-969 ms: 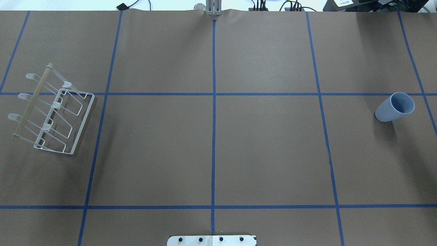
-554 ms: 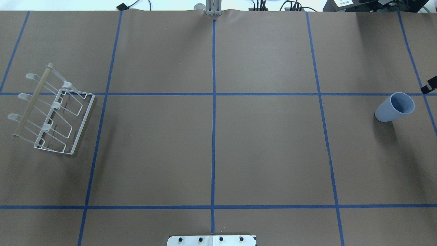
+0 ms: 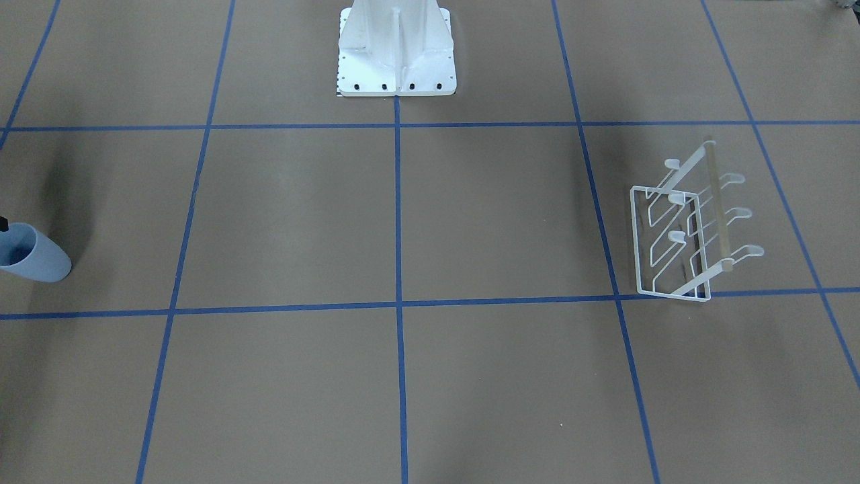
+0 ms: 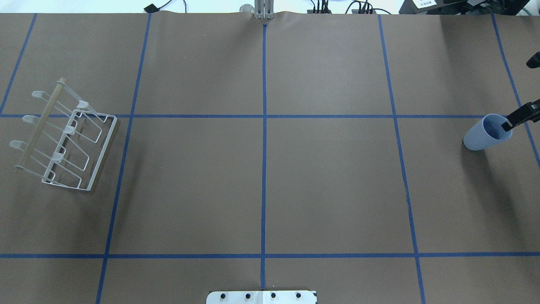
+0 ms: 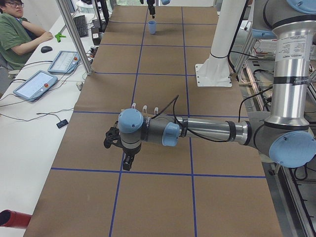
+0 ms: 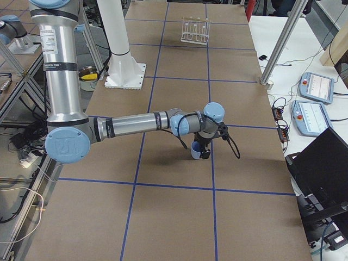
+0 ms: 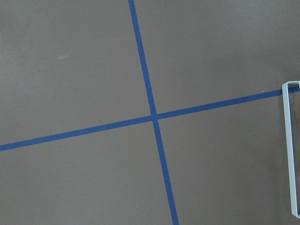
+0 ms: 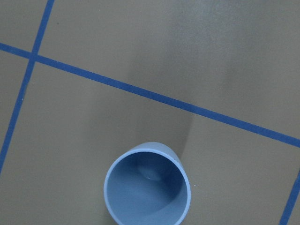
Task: Hang cup on cup holder
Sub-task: 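Lower the right gripper into the light blue cup's mouth and grasp its rim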
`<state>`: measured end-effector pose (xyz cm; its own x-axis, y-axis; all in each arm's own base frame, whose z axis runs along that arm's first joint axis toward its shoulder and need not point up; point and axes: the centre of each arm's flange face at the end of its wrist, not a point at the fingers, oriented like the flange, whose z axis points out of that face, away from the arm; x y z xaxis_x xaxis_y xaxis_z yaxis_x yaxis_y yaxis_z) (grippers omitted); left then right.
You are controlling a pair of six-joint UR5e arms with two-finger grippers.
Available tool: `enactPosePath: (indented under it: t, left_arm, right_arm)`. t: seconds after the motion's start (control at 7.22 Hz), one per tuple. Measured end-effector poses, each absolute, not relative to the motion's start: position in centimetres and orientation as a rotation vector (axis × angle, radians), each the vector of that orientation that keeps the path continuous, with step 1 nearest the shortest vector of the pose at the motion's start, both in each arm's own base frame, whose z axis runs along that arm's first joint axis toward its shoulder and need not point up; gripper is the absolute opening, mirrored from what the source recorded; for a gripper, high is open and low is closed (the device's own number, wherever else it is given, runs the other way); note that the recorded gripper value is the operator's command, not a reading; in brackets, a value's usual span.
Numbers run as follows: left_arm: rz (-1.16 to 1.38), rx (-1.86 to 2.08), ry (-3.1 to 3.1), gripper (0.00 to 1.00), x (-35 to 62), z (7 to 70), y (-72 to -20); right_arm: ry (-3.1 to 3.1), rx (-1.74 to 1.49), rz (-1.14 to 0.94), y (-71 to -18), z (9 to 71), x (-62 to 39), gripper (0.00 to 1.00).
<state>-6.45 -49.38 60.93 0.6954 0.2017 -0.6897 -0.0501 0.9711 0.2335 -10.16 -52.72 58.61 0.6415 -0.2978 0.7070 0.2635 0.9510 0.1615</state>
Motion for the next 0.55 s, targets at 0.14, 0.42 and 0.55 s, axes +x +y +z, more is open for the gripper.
enactPosePath:
  t: [0.14, 0.42, 0.55]
  left_arm:
    - [0.143, 0.206, 0.791, 0.98, -6.4, 60.8, -49.5]
    - [0.146, 0.211, 0.79, 0.98, -6.5, 60.6, -49.7]
    - [0.146, 0.211, 0.79, 0.98, -6.5, 60.5, -49.7]
  right_arm:
    - [-0.812, 0.029, -0.314, -53.6, 59.3, -10.5, 1.0]
    - [-0.81, 0.001, -0.313, -54.8, 60.4, -11.5, 0.83]
    - [-0.81, -0.013, -0.32, -54.9, 60.9, -12.1, 0.03]
